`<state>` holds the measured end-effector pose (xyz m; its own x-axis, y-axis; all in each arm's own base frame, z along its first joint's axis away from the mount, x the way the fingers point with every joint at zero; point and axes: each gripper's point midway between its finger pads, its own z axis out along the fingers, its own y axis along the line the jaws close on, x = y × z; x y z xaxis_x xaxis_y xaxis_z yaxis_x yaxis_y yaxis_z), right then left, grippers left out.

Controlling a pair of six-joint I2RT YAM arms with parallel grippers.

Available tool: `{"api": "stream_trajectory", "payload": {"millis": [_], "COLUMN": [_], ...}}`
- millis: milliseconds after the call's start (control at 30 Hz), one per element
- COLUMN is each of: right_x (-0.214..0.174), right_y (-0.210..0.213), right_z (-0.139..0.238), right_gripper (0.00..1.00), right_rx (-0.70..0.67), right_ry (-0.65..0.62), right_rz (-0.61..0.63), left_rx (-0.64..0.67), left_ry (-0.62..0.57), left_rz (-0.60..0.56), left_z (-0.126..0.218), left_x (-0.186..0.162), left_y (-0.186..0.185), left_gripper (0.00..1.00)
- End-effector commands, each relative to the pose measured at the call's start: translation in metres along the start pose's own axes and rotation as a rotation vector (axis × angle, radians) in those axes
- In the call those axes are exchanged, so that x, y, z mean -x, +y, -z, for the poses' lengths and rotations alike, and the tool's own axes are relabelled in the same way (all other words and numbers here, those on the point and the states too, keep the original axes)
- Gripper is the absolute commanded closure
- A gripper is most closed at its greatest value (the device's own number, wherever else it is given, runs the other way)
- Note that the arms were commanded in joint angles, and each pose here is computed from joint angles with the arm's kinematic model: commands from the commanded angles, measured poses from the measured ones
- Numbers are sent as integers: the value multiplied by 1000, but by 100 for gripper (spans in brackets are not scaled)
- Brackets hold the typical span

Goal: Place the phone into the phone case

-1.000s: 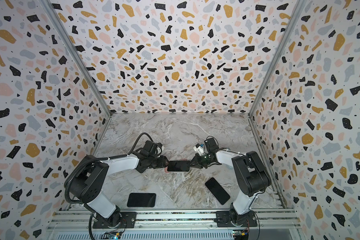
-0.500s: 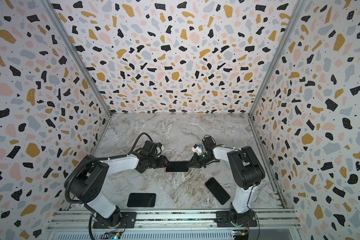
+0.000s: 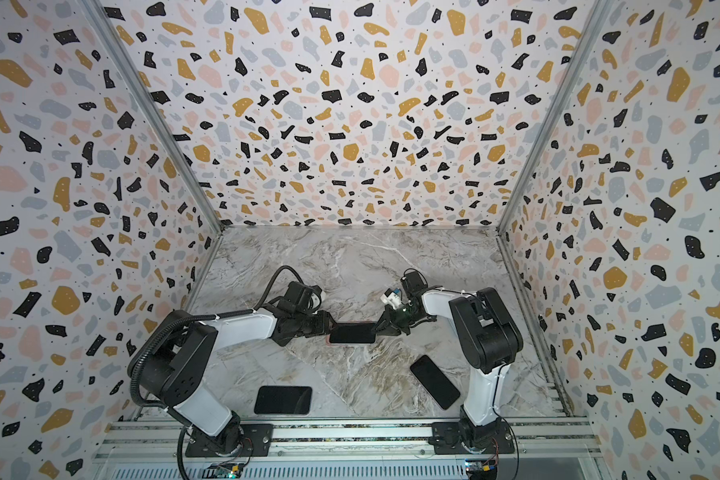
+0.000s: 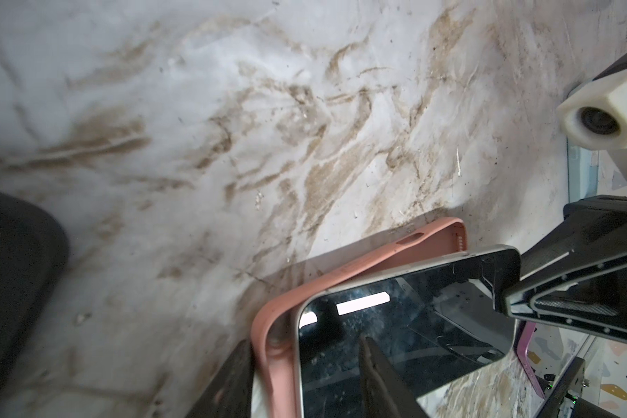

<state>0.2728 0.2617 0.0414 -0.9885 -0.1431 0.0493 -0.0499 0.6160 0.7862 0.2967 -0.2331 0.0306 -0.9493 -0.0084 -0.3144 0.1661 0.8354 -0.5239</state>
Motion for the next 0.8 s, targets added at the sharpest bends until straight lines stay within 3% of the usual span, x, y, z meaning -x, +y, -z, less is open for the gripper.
{"api": "stream_trajectory", "payload": {"millis": [0, 767], "right_x": [-15, -2], "right_y": [-25, -8], "right_z": [-22, -38], "right_gripper": [100, 100], "right_rx": [-161, -133], "right_ry": [53, 60], "right_rz": [11, 133], "left_rx": [-85, -76], "left_ry": [5, 18], "left_rz": [-37, -40], "left_z": [-5, -11], "left_x": [1, 2], "left_y": [-19, -16], "left_gripper": [53, 54]}}
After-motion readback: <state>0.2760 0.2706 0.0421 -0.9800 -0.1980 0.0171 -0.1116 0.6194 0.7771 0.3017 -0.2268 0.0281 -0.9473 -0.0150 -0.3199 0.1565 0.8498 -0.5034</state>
